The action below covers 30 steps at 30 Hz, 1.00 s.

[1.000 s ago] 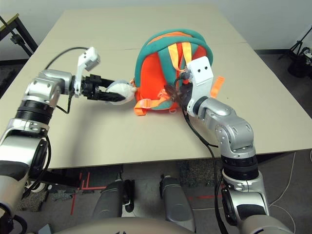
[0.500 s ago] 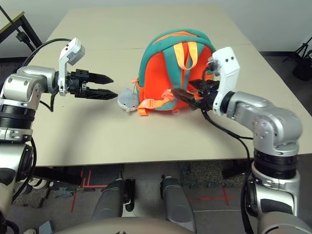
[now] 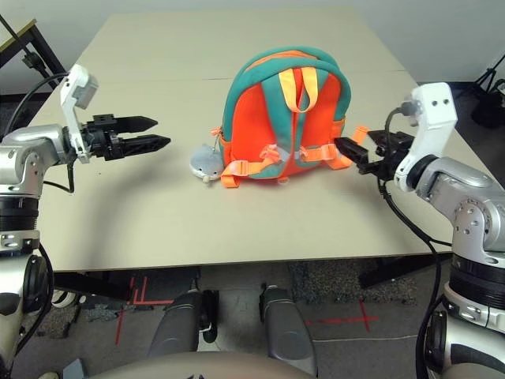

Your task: Put the pencil case into the backpack and zip it.

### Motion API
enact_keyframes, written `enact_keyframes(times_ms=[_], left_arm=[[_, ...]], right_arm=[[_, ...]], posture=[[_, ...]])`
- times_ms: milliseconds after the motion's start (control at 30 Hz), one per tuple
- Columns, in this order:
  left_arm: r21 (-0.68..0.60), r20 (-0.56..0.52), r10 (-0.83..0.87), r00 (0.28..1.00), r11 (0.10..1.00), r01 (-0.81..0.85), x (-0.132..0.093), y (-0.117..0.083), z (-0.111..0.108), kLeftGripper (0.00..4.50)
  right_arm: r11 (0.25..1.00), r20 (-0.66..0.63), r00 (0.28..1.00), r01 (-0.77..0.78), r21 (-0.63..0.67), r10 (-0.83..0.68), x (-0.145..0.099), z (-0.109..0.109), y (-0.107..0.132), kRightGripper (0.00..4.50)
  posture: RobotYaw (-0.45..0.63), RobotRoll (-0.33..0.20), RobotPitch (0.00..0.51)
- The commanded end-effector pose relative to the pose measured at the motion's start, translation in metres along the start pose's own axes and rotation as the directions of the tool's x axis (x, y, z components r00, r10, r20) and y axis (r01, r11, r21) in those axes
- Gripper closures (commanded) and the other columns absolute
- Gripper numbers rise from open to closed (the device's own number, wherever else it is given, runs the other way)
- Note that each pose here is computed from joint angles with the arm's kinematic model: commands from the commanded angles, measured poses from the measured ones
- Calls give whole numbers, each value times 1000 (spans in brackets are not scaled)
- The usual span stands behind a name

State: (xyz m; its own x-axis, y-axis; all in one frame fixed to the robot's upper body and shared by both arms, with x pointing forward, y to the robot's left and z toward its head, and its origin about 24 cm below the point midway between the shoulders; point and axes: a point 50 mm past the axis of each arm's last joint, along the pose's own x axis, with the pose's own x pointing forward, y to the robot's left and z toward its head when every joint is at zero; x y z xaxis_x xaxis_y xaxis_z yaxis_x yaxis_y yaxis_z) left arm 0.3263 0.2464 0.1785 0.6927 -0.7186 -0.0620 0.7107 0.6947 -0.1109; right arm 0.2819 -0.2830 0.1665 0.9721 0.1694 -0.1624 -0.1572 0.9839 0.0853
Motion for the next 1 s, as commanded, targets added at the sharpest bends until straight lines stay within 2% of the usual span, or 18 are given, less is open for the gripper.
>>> enact_keyframes(times_ms=[33, 200, 333, 567, 767, 1000], left_arm=[[-13, 70, 109, 992, 994, -109, -10, 4, -12, 0], [-40, 136, 280, 950, 960, -277, -21, 16, -25, 0], [-76, 192, 455, 870, 890, -449, -37, 30, -36, 0], [-93, 186, 625, 759, 780, -619, -60, 48, -63, 0], [-105, 194, 703, 685, 709, -698, -68, 59, -72, 0], [-95, 199, 712, 673, 698, -710, -73, 62, -72, 0]], right_arm=[[992, 60, 991, 117, 34, -119, 1, -12, -20, 34], [979, 132, 972, 186, 83, -196, 5, -23, -31, 34], [962, 199, 942, 254, 103, -270, 5, -30, -42, 34], [935, 246, 902, 340, 104, -355, 4, -45, -57, 34], [932, 252, 898, 346, 106, -362, 8, -50, -57, 34], [928, 246, 895, 356, 111, -373, 7, -59, -60, 34]], posture=[[-140, 0, 137], [-125, 0, 144], [-117, 0, 152], [-113, 0, 155], [-116, 0, 162], [-102, 0, 159]])
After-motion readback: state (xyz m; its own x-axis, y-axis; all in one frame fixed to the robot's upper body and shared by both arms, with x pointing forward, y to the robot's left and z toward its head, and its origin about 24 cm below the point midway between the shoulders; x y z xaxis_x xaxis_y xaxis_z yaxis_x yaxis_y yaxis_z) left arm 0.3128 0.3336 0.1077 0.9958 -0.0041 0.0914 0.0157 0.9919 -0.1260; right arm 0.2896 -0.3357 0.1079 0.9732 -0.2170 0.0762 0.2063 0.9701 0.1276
